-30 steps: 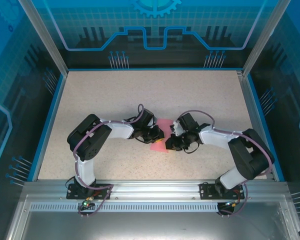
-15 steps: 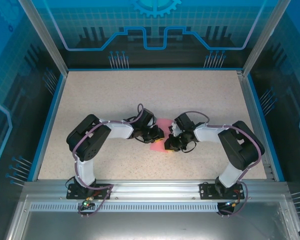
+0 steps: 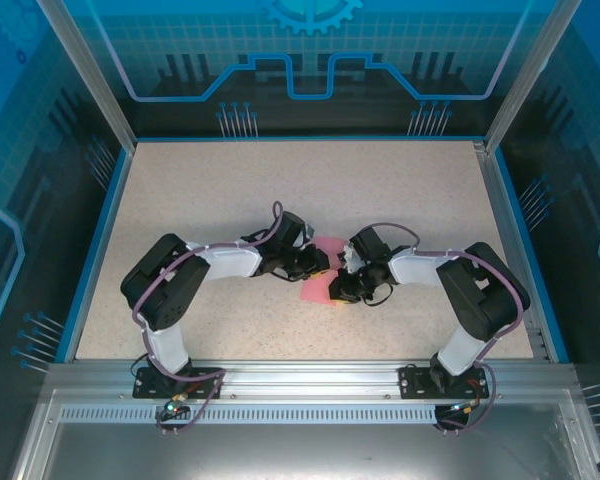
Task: Fold a paper plane with a square sheet of paper (pick it up from the middle)
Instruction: Fold the triangle a second time at the center of the table.
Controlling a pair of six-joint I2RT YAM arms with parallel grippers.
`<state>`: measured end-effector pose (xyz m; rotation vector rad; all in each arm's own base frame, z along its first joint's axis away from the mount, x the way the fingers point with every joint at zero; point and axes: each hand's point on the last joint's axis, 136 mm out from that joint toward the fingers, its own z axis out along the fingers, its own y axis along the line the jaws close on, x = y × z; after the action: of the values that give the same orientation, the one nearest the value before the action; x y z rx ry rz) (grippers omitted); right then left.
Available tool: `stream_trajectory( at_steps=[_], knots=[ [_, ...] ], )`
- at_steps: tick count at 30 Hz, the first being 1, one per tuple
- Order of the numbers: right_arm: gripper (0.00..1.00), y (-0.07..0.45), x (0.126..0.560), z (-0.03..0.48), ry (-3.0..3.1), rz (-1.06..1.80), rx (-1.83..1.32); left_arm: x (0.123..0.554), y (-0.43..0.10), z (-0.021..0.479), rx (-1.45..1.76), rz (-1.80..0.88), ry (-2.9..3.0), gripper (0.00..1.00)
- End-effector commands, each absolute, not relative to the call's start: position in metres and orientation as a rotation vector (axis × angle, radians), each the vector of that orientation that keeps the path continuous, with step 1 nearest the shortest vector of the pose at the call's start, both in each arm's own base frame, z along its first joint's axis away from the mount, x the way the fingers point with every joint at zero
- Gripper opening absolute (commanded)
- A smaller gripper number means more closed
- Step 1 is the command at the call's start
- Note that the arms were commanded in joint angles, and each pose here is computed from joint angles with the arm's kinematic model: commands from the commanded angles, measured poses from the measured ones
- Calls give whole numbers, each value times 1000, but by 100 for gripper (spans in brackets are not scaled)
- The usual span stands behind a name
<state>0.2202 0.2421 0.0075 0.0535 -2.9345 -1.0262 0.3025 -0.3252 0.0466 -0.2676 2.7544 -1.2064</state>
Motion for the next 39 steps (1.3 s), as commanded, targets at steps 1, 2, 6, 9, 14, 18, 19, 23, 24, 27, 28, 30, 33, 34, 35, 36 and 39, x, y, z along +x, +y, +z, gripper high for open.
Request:
stream_trajectory(
  at_steps=[1,2,6,9,14,18,19,23,24,27,28,30,33,34,35,36,39],
  knots=[
    [10,220,195,-21,-2905,-832,-12,296,-322,22,-289,-1157,2816,22],
    [10,219,194,-22,-2905,-828,-13,297,-320,16,-306,-1132,2824,21],
    [10,217,192,-24,-2901,-819,-15,301,-304,-3,-379,-1001,2849,20],
    [10,216,190,-26,-2897,-813,-15,304,-291,-13,-439,-947,2851,20],
    [10,213,188,-28,-2892,-810,-19,314,-273,-15,-491,-896,2843,20],
    [10,213,188,-27,-2890,-816,-15,324,-265,-13,-500,-892,2828,20],
    [10,212,188,-27,-2889,-817,-16,328,-264,-12,-501,-894,2824,20],
    [10,213,188,-25,-2886,-828,-13,337,-260,-11,-495,-899,2818,20],
    [10,214,189,-25,-2885,-831,-11,339,-259,-11,-497,-898,2816,20],
    [10,215,189,-23,-2883,-839,-6,342,-255,-11,-496,-888,2815,20],
    [10,215,189,-23,-2882,-840,-6,343,-253,-11,-497,-881,2817,20],
    [10,215,189,-22,-2884,-845,-6,346,-251,-9,-501,-880,2814,20],
    [10,217,190,-21,-2882,-851,0,348,-253,-1,-474,-902,2805,20],
    [10,217,190,-20,-2882,-854,0,349,-255,3,-462,-915,2802,20],
    [10,217,191,-20,-2884,-856,-2,350,-257,11,-449,-935,2789,21],
    [10,218,192,-19,-2884,-860,1,351,-259,19,-436,-958,2773,21],
    [10,219,194,-18,-2889,-866,1,352,-265,45,-396,-1023,2724,22]
  ],
)
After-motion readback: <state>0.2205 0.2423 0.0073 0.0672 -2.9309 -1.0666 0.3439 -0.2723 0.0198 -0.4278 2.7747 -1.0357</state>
